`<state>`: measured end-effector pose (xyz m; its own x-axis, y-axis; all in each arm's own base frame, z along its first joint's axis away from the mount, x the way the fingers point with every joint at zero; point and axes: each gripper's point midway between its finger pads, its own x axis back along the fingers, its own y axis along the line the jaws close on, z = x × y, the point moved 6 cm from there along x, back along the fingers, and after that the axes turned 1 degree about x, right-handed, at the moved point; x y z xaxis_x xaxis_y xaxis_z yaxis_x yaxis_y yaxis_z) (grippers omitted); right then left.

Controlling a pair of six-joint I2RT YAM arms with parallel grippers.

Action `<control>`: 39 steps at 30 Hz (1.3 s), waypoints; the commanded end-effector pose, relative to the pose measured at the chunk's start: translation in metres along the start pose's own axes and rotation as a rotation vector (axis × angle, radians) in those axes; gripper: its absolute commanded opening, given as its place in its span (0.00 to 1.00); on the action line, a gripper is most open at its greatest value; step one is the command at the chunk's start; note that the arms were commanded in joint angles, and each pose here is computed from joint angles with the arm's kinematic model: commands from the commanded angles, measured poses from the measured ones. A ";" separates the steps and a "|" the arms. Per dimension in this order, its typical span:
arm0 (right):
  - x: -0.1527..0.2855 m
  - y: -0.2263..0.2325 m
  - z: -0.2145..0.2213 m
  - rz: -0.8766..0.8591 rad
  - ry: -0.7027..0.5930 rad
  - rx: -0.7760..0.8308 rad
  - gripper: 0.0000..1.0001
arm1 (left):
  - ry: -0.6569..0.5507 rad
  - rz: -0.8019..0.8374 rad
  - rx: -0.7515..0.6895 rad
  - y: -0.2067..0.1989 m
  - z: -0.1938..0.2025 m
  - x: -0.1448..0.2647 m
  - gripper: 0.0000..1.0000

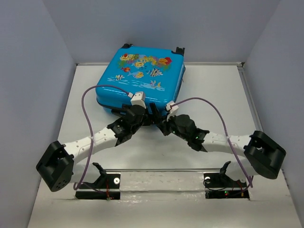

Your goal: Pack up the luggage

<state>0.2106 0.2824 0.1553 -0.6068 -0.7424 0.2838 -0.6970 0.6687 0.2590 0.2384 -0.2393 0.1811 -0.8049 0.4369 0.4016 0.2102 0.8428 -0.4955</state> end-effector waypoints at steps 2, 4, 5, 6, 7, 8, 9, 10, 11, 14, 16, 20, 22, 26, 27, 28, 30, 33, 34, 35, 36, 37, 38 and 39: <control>-0.012 0.100 0.028 -0.338 0.062 -0.066 0.07 | -0.266 0.090 0.071 -0.034 -0.072 -0.006 0.93; -0.019 0.101 0.029 -0.309 0.035 -0.101 0.07 | -0.268 0.104 0.055 -0.038 -0.070 -0.002 0.92; -0.020 0.100 0.026 -0.297 0.008 -0.122 0.07 | -0.259 0.087 0.049 -0.038 -0.068 0.001 0.93; -0.021 0.098 0.025 -0.280 -0.029 -0.143 0.07 | -0.253 0.090 0.042 -0.038 -0.068 0.005 0.93; -0.022 0.096 0.022 -0.258 -0.048 -0.146 0.07 | -0.252 0.077 0.034 -0.035 -0.069 0.008 0.93; -0.023 0.092 0.022 -0.230 -0.055 -0.149 0.07 | -0.254 0.061 0.029 -0.033 -0.071 0.012 0.93; -0.022 0.085 0.023 -0.176 -0.065 -0.159 0.07 | -0.262 0.044 0.019 -0.032 -0.075 0.017 0.94; -0.017 0.083 0.018 -0.167 -0.085 -0.165 0.07 | -0.283 -0.009 -0.004 -0.023 -0.082 0.028 0.95; -0.014 0.081 0.020 -0.158 -0.085 -0.160 0.07 | -0.285 -0.048 -0.009 -0.015 -0.086 0.033 0.96; -0.005 0.075 0.029 -0.137 -0.039 -0.152 0.07 | -0.277 -0.073 0.021 0.004 -0.124 0.057 0.99; 0.003 0.071 0.044 -0.142 0.005 -0.160 0.07 | -0.309 -0.102 0.026 0.014 -0.140 0.077 0.99; 0.021 0.064 0.060 -0.140 0.059 -0.174 0.07 | -0.424 -0.202 0.022 0.030 -0.193 0.112 0.99; 0.034 0.063 0.058 -0.147 0.066 -0.178 0.07 | -0.430 -0.269 0.004 0.043 -0.214 0.121 0.99; 0.052 0.058 0.058 -0.134 0.097 -0.171 0.07 | -0.410 -0.442 -0.021 0.089 -0.230 0.113 0.99; 0.056 0.056 0.063 -0.136 0.111 -0.171 0.07 | -0.393 -0.466 -0.016 0.101 -0.231 0.110 0.99; 0.058 0.057 0.060 -0.141 0.100 -0.182 0.07 | -0.340 -0.480 0.004 0.124 -0.232 0.100 0.99; 0.059 0.057 0.059 -0.143 0.097 -0.184 0.07 | -0.268 -0.453 0.037 0.141 -0.224 0.088 0.99; 0.058 0.058 0.057 -0.141 0.094 -0.177 0.07 | -0.201 -0.416 0.061 0.151 -0.202 0.070 0.99; 0.056 0.060 0.051 -0.146 0.082 -0.171 0.07 | -0.198 -0.407 0.065 0.153 -0.198 0.067 0.99; 0.054 0.060 0.051 -0.146 0.083 -0.166 0.07 | -0.180 -0.408 0.072 0.157 -0.191 0.062 0.99; 0.052 0.062 0.050 -0.149 0.083 -0.162 0.07 | -0.168 -0.400 0.085 0.159 -0.186 0.059 0.99; 0.049 0.064 0.048 -0.158 0.085 -0.158 0.07 | -0.139 -0.392 0.100 0.163 -0.174 0.053 0.99; 0.046 0.068 0.041 -0.174 0.073 -0.152 0.07 | -0.136 -0.347 0.108 0.161 -0.172 0.047 0.99; 0.043 0.071 0.040 -0.188 0.070 -0.150 0.07 | -0.131 -0.322 0.119 0.160 -0.169 0.043 0.99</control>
<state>0.1367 0.2756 0.1407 -0.5696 -0.7733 0.2784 -0.6462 0.6307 0.4298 0.3351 -0.0155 0.2516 -0.8745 -0.0368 0.4837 -0.2499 0.8888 -0.3842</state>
